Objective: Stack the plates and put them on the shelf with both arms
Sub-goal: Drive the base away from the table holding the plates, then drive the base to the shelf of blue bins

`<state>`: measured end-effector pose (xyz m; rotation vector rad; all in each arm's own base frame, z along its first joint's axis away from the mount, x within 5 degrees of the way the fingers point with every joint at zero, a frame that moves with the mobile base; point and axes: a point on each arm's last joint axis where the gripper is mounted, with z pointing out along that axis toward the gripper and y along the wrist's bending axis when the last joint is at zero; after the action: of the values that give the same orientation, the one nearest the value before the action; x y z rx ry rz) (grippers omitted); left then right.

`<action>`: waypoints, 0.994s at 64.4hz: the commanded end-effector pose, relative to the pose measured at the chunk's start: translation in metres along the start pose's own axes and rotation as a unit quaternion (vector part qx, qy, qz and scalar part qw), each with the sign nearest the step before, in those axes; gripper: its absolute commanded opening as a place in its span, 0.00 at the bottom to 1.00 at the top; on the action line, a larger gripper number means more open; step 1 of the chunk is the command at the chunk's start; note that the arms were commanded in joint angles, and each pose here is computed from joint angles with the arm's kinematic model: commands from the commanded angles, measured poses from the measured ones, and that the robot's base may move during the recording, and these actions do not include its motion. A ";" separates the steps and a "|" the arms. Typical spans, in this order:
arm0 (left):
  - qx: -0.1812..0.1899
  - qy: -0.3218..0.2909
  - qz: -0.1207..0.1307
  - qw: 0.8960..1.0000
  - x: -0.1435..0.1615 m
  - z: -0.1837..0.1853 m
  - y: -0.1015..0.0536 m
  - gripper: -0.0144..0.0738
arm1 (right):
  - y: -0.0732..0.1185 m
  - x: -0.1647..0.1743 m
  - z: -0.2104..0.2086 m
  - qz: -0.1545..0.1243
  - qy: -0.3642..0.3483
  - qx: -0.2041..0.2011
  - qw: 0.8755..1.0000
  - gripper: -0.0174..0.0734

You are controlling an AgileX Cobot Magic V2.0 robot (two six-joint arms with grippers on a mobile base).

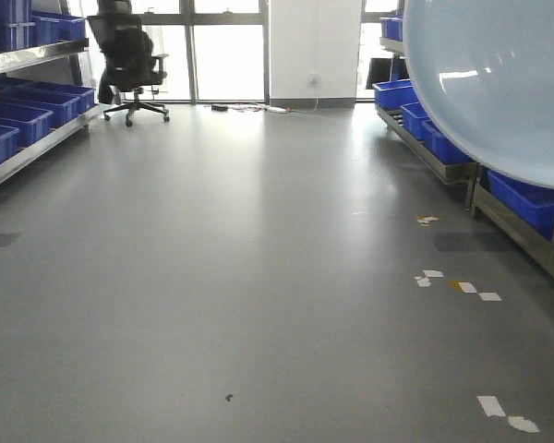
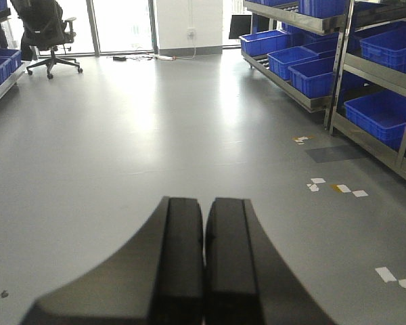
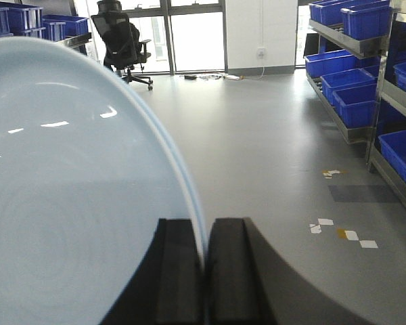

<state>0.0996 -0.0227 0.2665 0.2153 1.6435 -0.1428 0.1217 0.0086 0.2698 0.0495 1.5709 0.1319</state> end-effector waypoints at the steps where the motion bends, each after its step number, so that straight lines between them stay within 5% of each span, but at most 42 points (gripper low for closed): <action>1: -0.005 -0.056 -0.005 0.998 -0.018 -0.001 0.001 0.26 | 0.000 -0.020 0.000 -0.005 -0.065 0.007 0.998 0.25; 64: -0.005 -0.056 -0.005 0.998 -0.018 -0.001 0.001 0.26 | 0.000 -0.020 0.000 -0.005 -0.065 0.007 0.998 0.25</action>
<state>0.0996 -0.0227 0.2665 0.2153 1.6435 -0.1428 0.1217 0.0086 0.2698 0.0495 1.5709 0.1319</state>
